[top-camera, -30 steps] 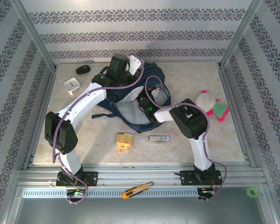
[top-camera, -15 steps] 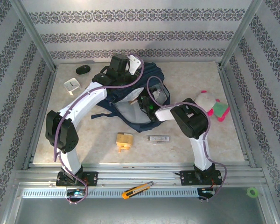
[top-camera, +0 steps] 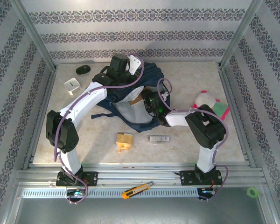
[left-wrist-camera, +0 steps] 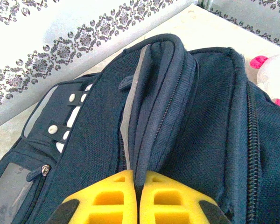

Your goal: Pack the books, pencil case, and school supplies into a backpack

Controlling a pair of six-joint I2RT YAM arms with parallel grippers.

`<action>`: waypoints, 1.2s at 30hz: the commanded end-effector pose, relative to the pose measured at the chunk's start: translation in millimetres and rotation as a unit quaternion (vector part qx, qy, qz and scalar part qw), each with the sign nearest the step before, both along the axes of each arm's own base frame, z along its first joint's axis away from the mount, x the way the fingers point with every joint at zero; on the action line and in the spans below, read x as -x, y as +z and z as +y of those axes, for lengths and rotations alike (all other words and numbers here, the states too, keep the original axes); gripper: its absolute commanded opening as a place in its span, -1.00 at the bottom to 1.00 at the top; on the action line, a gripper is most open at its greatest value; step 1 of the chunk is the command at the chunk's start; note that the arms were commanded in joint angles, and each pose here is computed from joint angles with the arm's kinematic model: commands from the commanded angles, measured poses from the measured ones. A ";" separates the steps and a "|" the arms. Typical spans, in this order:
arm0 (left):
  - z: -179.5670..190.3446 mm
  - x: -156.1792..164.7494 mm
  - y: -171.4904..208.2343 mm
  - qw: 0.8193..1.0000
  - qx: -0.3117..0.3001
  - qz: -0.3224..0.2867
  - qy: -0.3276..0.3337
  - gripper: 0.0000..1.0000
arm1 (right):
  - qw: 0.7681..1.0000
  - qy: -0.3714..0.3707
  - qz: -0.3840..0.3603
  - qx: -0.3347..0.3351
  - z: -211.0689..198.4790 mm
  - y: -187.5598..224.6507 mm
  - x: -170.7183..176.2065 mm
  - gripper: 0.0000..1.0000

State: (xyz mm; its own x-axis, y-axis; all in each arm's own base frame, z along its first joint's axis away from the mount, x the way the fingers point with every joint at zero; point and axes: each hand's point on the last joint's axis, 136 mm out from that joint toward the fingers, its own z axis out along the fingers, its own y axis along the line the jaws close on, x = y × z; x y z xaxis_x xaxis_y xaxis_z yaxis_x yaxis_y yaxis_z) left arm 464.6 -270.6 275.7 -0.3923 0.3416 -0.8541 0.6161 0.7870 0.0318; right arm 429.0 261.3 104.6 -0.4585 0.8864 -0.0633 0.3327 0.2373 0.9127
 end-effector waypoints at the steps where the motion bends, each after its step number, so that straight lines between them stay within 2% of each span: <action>1: 3.7 -12.7 32.4 0.998 0.030 -0.045 0.014 -1.00 | 1.000 0.021 -0.019 0.010 -6.6 19.4 20.1 0.15; 4: 3.5 -11.8 26.7 0.999 0.030 -0.040 0.013 -1.00 | 0.999 0.025 -0.026 0.029 -23.4 28.6 40.1 0.16; 11: -2.2 -6.4 4.1 0.999 0.031 -0.018 -0.006 -1.00 | 0.992 0.026 -0.018 0.120 -75.8 44.1 95.4 0.18; 15: -7.8 -0.6 -14.0 0.999 0.035 -0.003 -0.027 -1.00 | 0.986 0.024 -0.027 0.164 -109.6 66.6 112.2 0.19; 19: -19.2 10.9 -38.1 0.997 0.038 0.015 -0.059 -1.00 | 0.977 0.028 -0.041 0.209 -135.3 90.2 121.0 0.19; 23: -32.0 28.7 -74.2 0.995 0.011 0.031 -0.092 -1.00 | 0.971 0.026 -0.062 0.231 -150.7 107.1 123.4 0.20; 32: -49.2 71.2 -183.0 0.982 -0.051 0.119 -0.136 -1.00 | 0.964 0.047 -0.091 0.245 -148.8 112.9 118.7 0.20; 36: -50.3 79.1 -211.3 0.978 -0.068 0.141 -0.140 -0.99 | 0.962 0.054 -0.099 0.249 -147.0 113.8 116.2 0.20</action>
